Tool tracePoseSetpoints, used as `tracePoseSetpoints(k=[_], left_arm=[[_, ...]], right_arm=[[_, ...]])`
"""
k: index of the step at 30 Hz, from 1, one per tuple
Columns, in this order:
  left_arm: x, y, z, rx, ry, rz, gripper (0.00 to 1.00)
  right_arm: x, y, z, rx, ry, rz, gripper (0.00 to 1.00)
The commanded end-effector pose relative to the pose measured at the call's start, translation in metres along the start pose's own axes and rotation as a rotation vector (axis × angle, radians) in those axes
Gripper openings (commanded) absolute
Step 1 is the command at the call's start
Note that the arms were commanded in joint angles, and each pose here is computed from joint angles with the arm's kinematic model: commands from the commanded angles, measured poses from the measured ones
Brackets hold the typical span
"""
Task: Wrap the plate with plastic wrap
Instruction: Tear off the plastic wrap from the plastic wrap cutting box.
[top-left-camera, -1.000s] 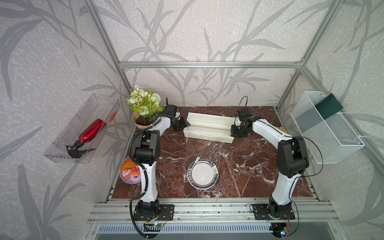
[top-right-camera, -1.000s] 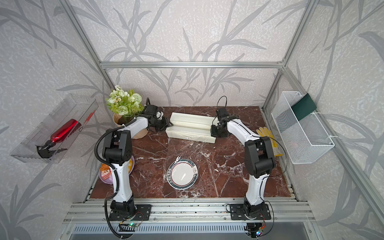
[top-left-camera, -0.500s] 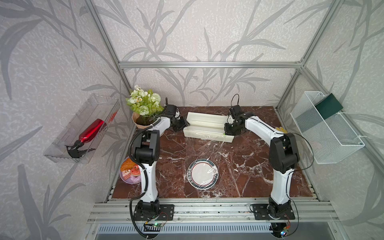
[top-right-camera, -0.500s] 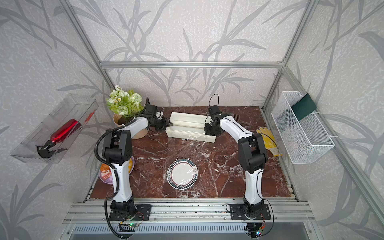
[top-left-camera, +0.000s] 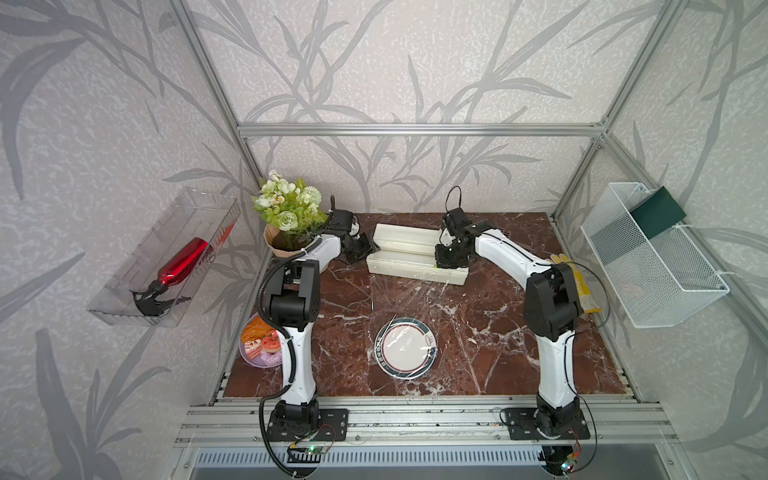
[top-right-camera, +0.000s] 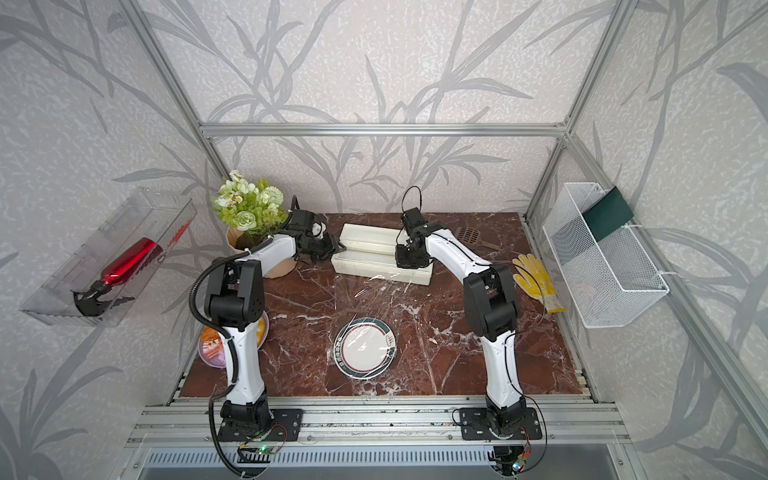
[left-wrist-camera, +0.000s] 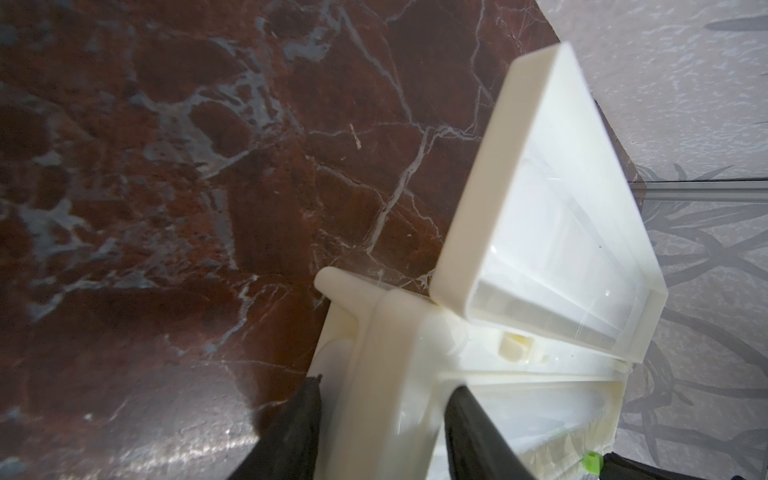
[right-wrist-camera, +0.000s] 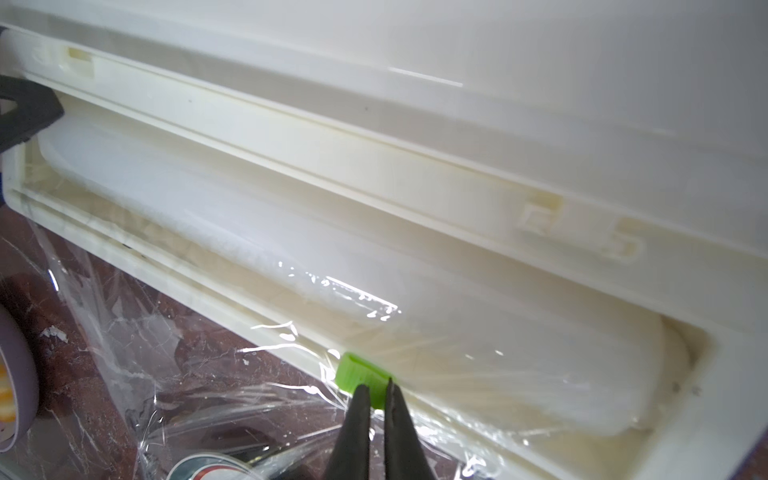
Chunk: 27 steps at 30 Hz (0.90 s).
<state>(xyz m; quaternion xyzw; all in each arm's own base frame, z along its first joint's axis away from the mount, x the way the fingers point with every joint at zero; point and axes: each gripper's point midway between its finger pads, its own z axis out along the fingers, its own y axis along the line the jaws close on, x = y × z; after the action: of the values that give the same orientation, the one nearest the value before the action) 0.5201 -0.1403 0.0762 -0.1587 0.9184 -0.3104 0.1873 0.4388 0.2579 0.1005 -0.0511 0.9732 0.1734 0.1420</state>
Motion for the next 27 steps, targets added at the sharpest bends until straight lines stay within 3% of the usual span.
tracePoseSetpoints(k=[1,27], left_arm=[[0.018,-0.025,0.006,0.103,0.066,-0.003,0.48],[0.017,-0.037,0.008,0.189,0.066,-0.053,0.48]], right_arm=[[0.019,0.006,0.031,-0.002,0.085,0.017,0.1],[-0.004,0.085,0.062,-0.157,0.062,0.058,0.11]])
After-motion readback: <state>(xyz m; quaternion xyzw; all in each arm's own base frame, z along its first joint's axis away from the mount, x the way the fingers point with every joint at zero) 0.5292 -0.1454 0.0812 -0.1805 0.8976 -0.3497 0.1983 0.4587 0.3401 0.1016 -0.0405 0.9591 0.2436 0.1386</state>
